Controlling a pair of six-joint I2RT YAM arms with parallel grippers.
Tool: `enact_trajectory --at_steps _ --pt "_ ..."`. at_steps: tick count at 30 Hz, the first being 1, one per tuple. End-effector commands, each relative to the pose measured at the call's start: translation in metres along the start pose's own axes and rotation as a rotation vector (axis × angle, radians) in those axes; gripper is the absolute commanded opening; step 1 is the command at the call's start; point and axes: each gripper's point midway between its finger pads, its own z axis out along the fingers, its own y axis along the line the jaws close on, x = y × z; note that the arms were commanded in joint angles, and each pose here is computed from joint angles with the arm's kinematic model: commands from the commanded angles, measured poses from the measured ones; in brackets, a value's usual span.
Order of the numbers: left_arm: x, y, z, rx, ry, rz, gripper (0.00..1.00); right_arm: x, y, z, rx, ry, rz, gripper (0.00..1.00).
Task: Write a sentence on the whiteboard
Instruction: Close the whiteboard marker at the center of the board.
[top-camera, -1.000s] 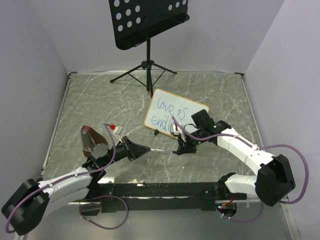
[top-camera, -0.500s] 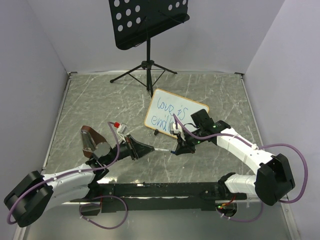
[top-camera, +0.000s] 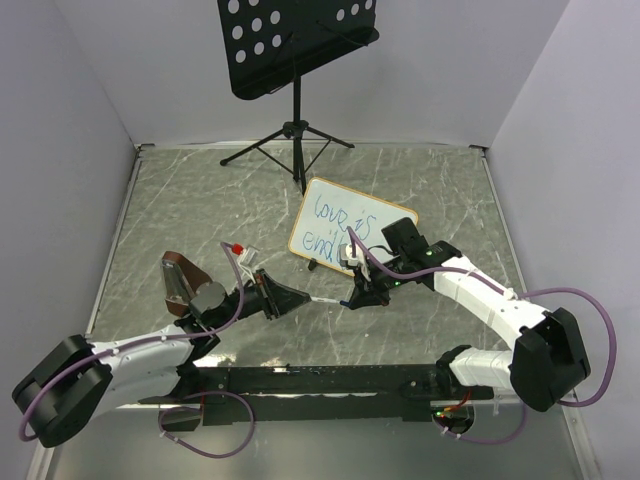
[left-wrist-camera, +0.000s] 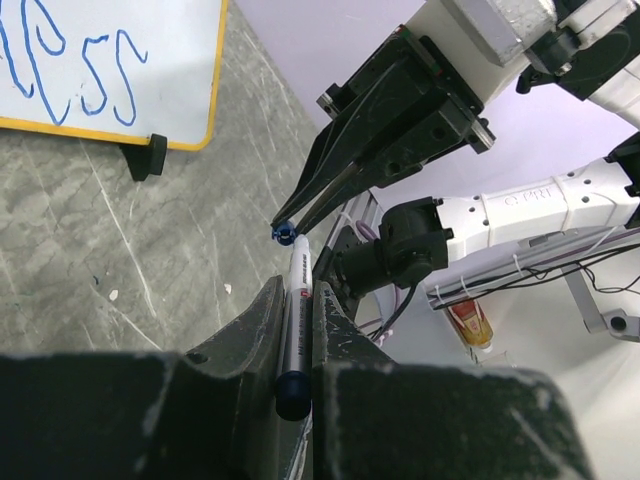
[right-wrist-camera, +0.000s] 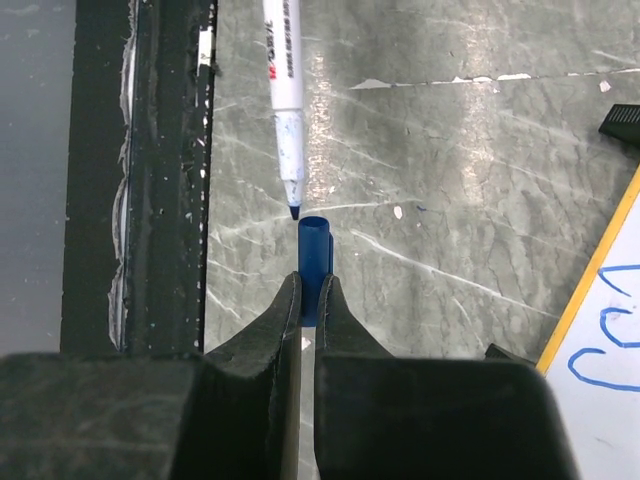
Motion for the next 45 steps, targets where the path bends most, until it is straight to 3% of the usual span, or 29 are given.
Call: enact_trajectory --at_steps 1,24,33,41,45 --pt "-0.013 -0.018 0.008 0.069 -0.025 0.054 0.01 -0.028 0.003 -0.006 -0.003 -0.076 -0.084 0.0" --pt "-0.006 -0.016 0.021 0.065 0.031 0.059 0.01 -0.028 0.005 -0.002 -0.012 -0.052 -0.111 0.0" --pt "0.035 -0.001 0.052 0.017 0.215 0.073 0.01 -0.032 0.007 0.002 -0.021 -0.052 -0.122 0.0" --pt "0.062 -0.017 0.087 0.111 0.234 0.046 0.01 -0.031 0.006 0.004 0.003 -0.068 -0.099 0.0" --pt "0.065 -0.003 0.089 0.069 0.204 0.033 0.01 -0.023 0.003 0.004 0.017 -0.036 -0.085 0.0"
